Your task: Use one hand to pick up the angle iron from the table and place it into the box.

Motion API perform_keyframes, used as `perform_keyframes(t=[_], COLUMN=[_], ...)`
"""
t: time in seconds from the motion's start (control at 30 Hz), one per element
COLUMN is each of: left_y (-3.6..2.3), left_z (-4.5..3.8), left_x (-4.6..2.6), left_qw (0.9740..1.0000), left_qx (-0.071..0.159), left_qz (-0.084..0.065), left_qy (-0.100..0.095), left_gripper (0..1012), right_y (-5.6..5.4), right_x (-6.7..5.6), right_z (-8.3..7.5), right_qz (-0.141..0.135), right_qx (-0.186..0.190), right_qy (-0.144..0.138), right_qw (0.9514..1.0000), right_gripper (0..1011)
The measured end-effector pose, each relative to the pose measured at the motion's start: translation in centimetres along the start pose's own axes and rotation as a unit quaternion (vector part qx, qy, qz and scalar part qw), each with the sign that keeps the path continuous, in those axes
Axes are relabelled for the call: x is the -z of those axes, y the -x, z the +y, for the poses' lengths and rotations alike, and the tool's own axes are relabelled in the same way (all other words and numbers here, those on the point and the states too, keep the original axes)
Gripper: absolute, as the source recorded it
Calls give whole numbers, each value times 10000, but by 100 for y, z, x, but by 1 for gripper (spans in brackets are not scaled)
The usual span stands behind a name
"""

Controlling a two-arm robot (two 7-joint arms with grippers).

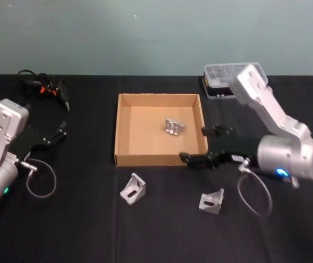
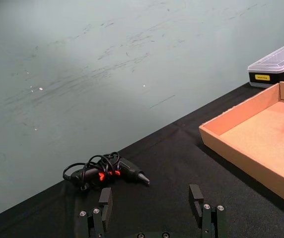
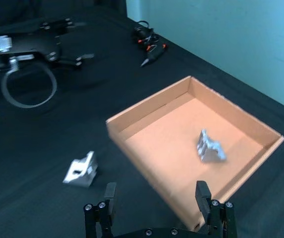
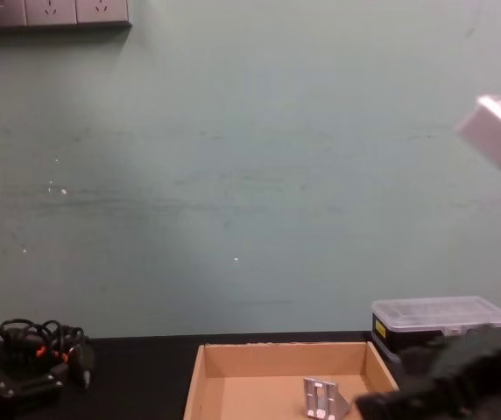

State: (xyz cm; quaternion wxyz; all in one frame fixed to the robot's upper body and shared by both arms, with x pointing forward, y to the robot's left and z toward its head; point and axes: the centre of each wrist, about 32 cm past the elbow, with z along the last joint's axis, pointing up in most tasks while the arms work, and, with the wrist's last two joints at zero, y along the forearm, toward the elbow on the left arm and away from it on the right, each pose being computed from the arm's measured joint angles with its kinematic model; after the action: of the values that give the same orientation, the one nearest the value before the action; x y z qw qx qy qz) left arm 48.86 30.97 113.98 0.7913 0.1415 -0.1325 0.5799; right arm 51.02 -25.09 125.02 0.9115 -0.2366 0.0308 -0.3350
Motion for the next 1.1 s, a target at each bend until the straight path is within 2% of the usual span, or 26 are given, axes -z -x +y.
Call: perform_keyframes(t=[0.03,0.17,0.27,0.4,0.5,0.7,1.1], left_y=[0,0,0,0,0,0,0], left_z=[0,0,0,0,0,0,0], left_x=[0,0,0,0,0,0,0], left_qw=[10000,10000,10000,10000,10000,10000,10000], left_qx=[0,0,0,0,0,0,0], left_qz=[0,0,0,0,0,0,0], left_qy=[1,0,0,0,0,0,0], left_gripper=[1011,1012,1011,1011,1011,1011,1011], right_y=[47,138,260,363,420,425,307], right_x=[50,163,354,552,698,858,926], right_z=[-113,-323,-549,-676,-723,-717,-570], right_qz=[6,35,43,68,130,138,-17], right_qx=[-23,-32,-65,-140,-211,-233,-296], right_qy=[5,12,2,19,44,46,4], right_qw=[10000,10000,10000,9999,9997,9996,9996], right_gripper=[1004,1004,1004,1004,1004,1004,1004])
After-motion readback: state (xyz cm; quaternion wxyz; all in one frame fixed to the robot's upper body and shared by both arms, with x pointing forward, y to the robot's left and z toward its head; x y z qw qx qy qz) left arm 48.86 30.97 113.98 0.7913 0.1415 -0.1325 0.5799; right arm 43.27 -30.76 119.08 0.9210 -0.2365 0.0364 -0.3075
